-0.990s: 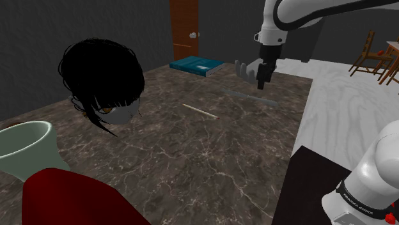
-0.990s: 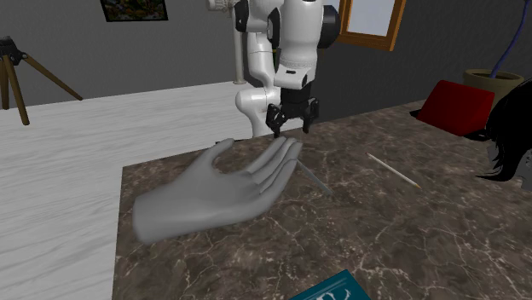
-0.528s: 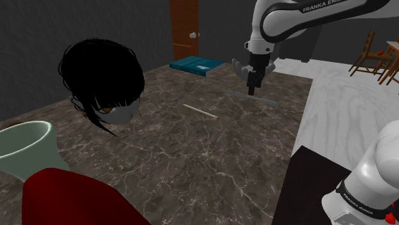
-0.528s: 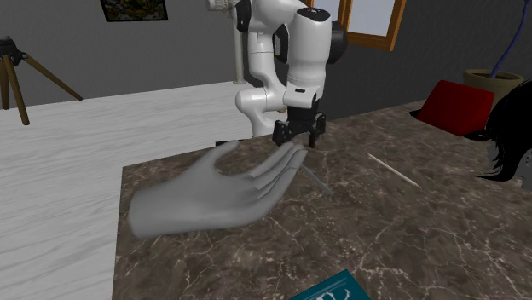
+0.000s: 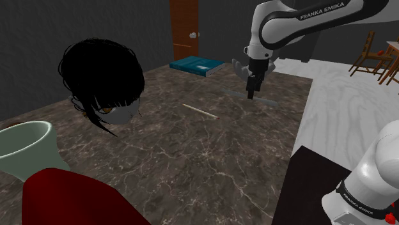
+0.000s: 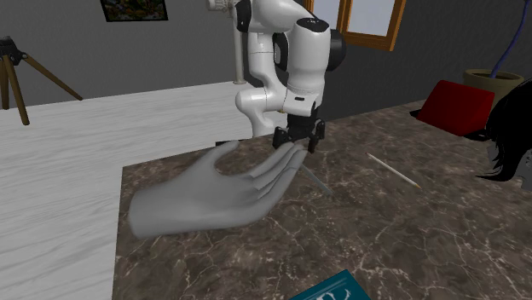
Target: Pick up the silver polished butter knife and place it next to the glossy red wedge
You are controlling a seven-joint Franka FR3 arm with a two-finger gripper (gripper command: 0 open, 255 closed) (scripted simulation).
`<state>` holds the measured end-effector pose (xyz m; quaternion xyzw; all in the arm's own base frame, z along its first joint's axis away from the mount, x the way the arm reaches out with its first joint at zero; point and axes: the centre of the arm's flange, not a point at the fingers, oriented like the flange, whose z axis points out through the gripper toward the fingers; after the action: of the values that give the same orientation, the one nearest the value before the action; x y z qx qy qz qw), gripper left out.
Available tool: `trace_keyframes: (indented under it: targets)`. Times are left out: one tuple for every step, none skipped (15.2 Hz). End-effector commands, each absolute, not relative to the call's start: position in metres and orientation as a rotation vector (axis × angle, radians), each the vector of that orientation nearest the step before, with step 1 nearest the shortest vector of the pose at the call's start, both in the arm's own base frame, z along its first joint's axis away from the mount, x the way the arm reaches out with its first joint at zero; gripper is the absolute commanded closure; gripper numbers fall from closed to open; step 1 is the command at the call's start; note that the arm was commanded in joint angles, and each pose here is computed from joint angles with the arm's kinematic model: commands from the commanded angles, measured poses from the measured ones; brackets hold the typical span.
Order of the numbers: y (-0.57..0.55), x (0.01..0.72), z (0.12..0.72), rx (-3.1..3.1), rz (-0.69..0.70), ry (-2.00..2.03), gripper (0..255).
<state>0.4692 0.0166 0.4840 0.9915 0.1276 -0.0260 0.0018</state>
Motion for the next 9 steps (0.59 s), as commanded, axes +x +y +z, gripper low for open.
trace_keyframes:
  targets:
    - [0.0166, 0.4692, 0.4839, 3.111, -0.082, 0.400, 0]
    - [0.0166, 0.4692, 0.4840, 3.111, -0.082, 0.400, 0]
    - [0.0166, 0.4692, 0.4840, 3.111, -0.082, 0.400, 255]
    - [0.0166, 0.4692, 0.4840, 3.111, -0.082, 0.400, 255]
    - [0.0166, 0.4692, 0.4840, 3.111, -0.082, 0.400, 255]
    - [0.0166, 0.4692, 0.4840, 3.111, -0.082, 0.400, 255]
    - [0.0166, 0.4692, 0.4840, 3.111, -0.082, 0.400, 255]
    - [0.0166, 0.4692, 0.4840, 3.111, -0.082, 0.400, 255]
    - [0.0166, 0.4692, 0.4840, 3.111, -0.082, 0.400, 255]
